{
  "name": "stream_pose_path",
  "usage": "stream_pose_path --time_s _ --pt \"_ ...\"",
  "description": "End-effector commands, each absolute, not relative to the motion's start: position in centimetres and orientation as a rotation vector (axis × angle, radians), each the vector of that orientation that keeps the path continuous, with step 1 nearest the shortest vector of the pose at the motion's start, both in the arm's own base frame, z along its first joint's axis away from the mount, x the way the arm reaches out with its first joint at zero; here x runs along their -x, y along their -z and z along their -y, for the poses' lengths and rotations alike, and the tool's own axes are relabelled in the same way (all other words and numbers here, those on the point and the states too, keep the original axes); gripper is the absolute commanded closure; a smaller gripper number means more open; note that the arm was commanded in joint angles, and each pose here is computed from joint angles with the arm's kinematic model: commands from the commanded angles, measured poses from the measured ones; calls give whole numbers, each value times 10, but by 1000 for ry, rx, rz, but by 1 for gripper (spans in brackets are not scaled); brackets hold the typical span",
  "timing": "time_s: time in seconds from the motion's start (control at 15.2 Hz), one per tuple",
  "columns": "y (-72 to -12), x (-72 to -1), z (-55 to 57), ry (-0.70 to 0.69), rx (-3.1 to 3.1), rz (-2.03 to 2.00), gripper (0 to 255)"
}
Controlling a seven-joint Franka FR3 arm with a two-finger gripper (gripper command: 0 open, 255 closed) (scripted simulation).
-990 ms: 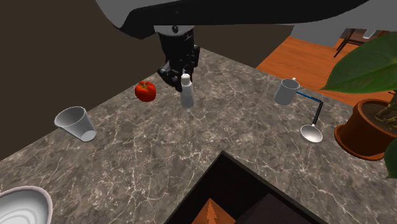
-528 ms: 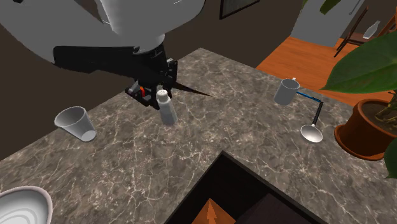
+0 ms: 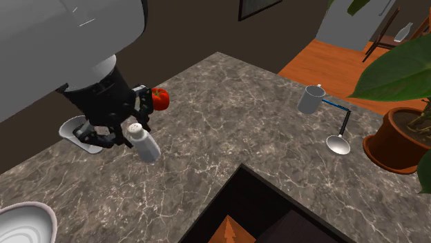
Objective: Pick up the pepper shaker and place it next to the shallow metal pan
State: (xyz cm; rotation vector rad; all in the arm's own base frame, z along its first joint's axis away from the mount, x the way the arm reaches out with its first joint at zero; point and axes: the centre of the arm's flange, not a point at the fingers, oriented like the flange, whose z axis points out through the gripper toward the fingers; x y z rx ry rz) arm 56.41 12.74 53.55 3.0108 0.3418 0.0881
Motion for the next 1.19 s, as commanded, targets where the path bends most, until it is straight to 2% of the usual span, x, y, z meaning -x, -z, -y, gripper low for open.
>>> stream_pose_path --time_s 0.0,1.12 --pt "-536 -557 -151 -88 -3011 -339 255" --pt "-537 -515 -371 -88 -3011 -339 255"
